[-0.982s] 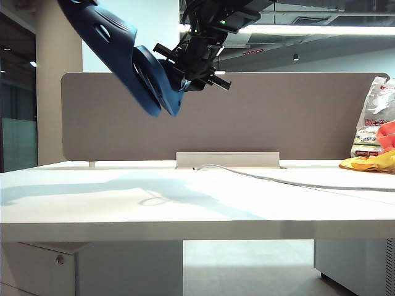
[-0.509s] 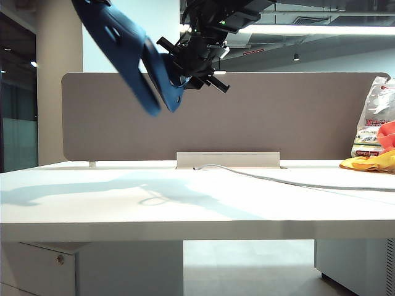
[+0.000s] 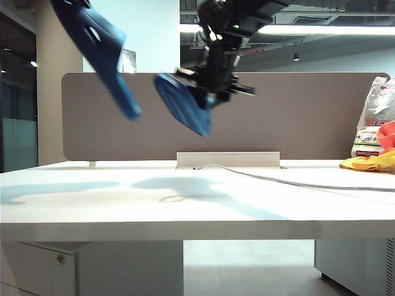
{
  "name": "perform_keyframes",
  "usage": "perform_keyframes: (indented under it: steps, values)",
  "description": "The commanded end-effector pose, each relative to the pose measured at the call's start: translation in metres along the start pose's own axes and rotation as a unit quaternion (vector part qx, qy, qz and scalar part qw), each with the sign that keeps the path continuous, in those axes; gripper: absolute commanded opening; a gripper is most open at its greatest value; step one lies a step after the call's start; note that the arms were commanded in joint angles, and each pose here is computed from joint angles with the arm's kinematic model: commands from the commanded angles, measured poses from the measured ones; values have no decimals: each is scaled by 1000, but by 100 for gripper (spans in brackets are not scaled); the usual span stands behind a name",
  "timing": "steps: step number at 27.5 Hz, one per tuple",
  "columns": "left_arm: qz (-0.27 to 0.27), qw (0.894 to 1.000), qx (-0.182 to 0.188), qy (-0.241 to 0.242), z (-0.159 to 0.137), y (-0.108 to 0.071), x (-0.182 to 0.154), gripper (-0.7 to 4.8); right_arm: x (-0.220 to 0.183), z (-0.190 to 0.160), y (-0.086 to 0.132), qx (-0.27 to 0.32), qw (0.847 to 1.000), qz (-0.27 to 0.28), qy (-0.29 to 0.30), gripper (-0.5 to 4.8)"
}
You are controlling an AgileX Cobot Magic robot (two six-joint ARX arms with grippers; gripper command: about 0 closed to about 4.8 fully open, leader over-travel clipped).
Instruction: Interlock the pair of blue slippers on the table with their fronts facing up.
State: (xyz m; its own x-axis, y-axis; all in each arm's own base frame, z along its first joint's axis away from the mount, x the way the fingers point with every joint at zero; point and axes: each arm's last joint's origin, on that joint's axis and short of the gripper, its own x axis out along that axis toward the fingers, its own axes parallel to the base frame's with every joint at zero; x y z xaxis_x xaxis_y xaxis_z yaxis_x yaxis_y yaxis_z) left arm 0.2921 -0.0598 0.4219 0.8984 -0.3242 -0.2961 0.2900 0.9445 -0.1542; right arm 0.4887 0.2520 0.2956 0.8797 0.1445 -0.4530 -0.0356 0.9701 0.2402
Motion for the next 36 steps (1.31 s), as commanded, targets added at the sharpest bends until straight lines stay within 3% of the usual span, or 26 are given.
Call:
perform_keyframes:
  steps: [1,5,13,22,31,36]
  values:
    - [-2,1000,8,-26,7,0,-7,-6,-2,-8,0,-76,996,-29,30,-1]
    - [-4,999,7,-36,10,0,-9,-6,4,-25,-1,-103,991,-45,74,-1]
    - [-4,999,6,-34,9,0,-10,-6,14,-51,6,-77,989,-55,118,-1]
    - [-3,1000,8,-24,8,0,-11,-6,19,-74,24,-78,986,-9,148,3]
    - [-3,1000,8,-24,8,0,-12,-6,20,-89,40,-68,977,82,187,125]
    - [-3,1000,14,-25,8,-1,-13,-6,17,-90,48,-85,967,138,195,218]
